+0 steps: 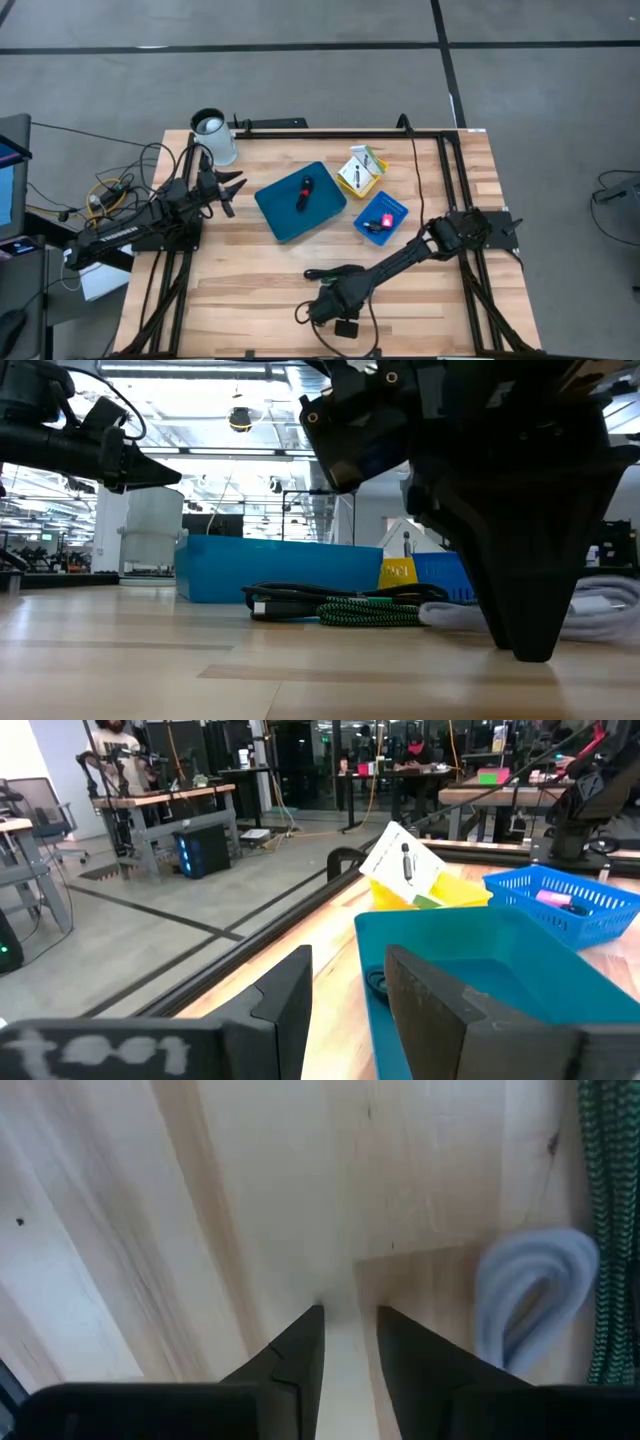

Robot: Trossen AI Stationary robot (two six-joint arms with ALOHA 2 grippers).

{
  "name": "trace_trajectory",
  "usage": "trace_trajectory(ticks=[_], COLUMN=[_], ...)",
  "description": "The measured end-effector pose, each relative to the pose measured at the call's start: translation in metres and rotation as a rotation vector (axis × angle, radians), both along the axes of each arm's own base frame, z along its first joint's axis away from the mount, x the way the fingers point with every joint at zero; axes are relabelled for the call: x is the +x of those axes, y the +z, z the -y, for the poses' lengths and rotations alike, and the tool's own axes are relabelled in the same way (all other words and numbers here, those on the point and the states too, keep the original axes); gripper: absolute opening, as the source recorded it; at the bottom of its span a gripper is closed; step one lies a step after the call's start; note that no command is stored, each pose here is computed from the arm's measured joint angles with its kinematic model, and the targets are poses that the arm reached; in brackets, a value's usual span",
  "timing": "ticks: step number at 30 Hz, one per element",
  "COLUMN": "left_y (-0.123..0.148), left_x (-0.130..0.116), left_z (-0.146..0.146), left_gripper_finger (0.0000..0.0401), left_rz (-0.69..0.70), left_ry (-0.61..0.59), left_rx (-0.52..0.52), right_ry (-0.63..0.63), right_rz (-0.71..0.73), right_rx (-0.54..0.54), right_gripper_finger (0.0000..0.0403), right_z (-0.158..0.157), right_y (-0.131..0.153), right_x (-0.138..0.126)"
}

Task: Pick and place items into bin
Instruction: Put the gray charger cable into the dark blue bin

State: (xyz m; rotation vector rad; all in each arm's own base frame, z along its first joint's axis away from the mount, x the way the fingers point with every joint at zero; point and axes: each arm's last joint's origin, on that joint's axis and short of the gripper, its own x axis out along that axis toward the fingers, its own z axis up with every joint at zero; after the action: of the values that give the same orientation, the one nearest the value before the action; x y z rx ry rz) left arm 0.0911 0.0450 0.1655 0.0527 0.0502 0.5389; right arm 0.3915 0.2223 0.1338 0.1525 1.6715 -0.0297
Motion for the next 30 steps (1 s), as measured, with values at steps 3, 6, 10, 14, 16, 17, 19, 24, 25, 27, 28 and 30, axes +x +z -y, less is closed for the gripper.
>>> trace_trajectory(ticks=[3,6,10,14,16,17,19,24,25,27,28,30], left_y=[0.0,0.0,0.0,0.0,0.0,0.0,0.0,0.0,0.0,0.0,0.0,0.0], left_x=[0.0,0.0,0.0,0.0,0.0,0.0,0.0,0.0,0.0,0.0,0.0,0.0], left_z=[0.0,0.0,0.0,0.0,0.0,0.0,0.0,0.0,0.0,0.0,0.0,0.0], left_gripper_finger=[0.0119,0.0119,0.0119,0.0119,0.0119,0.0119,0.0119,0.0119,0.0119,0.0119,0.0119,0.0119], left_rz=[0.0,0.0,0.0,0.0,0.0,0.0,0.0,0.0,0.0,0.0,0.0,0.0], left_ry=[0.0,0.0,0.0,0.0,-0.001,-0.001,-0.001,-0.001,-0.001,-0.001,-0.001,-0.001], left_rx=[0.0,0.0,0.0,0.0,0.0,0.0,0.0,0.0,0.0,0.0,0.0,0.0], right_ry=[-0.001,-0.004,-0.026,-0.033,-0.048,-0.05,-0.047,-0.026,-0.018,0.002,0.008,0.025], right_rz=[-0.016,-0.021,-0.025,-0.033,-0.027,-0.038,-0.059,-0.062,-0.06,-0.061,-0.061,-0.08], right_rx=[-0.005,0.002,-0.001,-0.041,-0.072,-0.097,-0.141,-0.183,-0.18,-0.177,-0.175,-0.181], right_gripper_finger=[0.009,0.009,0.009,0.009,0.009,0.009,0.009,0.009,0.009,0.009,0.009,0.009], right_z=[0.0,0.001,-0.002,-0.004,-0.003,-0.002,0.001,0.005,0.006,0.008,0.01,0.012], right_y=[-0.006,-0.006,0.002,0.014,0.025,0.031,0.038,0.04,0.04,0.038,0.035,0.025], right_x=[0.0,0.0,0.003,0.004,0.005,0.003,0.0,0.0,0.001,0.003,0.006,0.009])
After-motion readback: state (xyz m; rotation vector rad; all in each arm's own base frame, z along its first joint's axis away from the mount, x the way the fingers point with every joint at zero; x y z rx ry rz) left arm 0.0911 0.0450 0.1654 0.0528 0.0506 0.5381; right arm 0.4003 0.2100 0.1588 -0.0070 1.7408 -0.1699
